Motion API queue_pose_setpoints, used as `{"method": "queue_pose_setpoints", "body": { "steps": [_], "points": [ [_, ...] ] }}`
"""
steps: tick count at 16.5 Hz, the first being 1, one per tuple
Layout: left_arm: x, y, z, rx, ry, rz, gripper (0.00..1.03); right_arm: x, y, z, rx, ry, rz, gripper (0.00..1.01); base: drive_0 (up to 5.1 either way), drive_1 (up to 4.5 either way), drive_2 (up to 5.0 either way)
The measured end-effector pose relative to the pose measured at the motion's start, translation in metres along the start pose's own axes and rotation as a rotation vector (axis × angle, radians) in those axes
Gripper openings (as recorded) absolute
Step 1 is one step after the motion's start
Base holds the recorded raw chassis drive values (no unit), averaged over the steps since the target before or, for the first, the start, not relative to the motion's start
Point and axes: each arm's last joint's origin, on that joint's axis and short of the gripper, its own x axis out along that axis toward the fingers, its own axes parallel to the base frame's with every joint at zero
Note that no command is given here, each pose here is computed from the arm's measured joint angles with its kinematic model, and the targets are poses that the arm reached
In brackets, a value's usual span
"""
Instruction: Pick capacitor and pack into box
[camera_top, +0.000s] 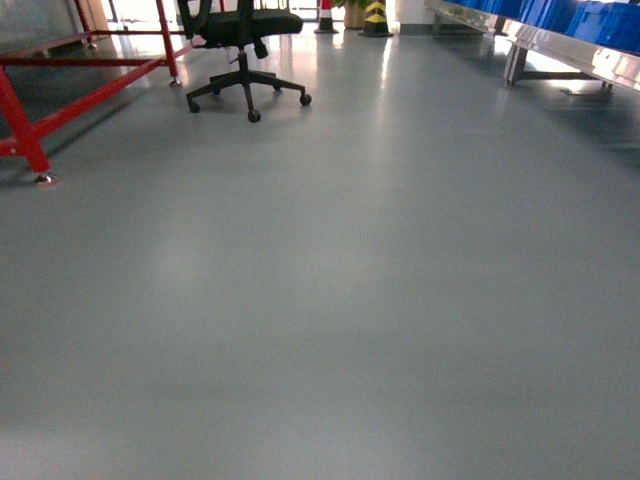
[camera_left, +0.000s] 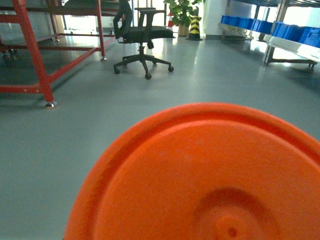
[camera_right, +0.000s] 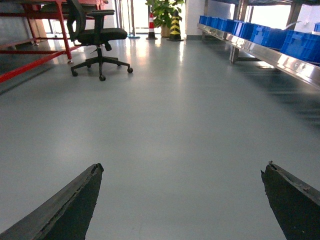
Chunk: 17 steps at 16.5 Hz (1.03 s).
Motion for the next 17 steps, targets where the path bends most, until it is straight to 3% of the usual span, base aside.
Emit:
{"method": "queue_pose_setpoints", "body": {
  "steps": [17],
  "points": [
    [0.0, 0.0, 0.0001, 0.0, -0.001, -0.001, 0.43, 0.0, 0.0, -0.0004, 0.0, 0.005, 0.0, 0.98, -5.0, 2.46, 2.5]
  ]
}}
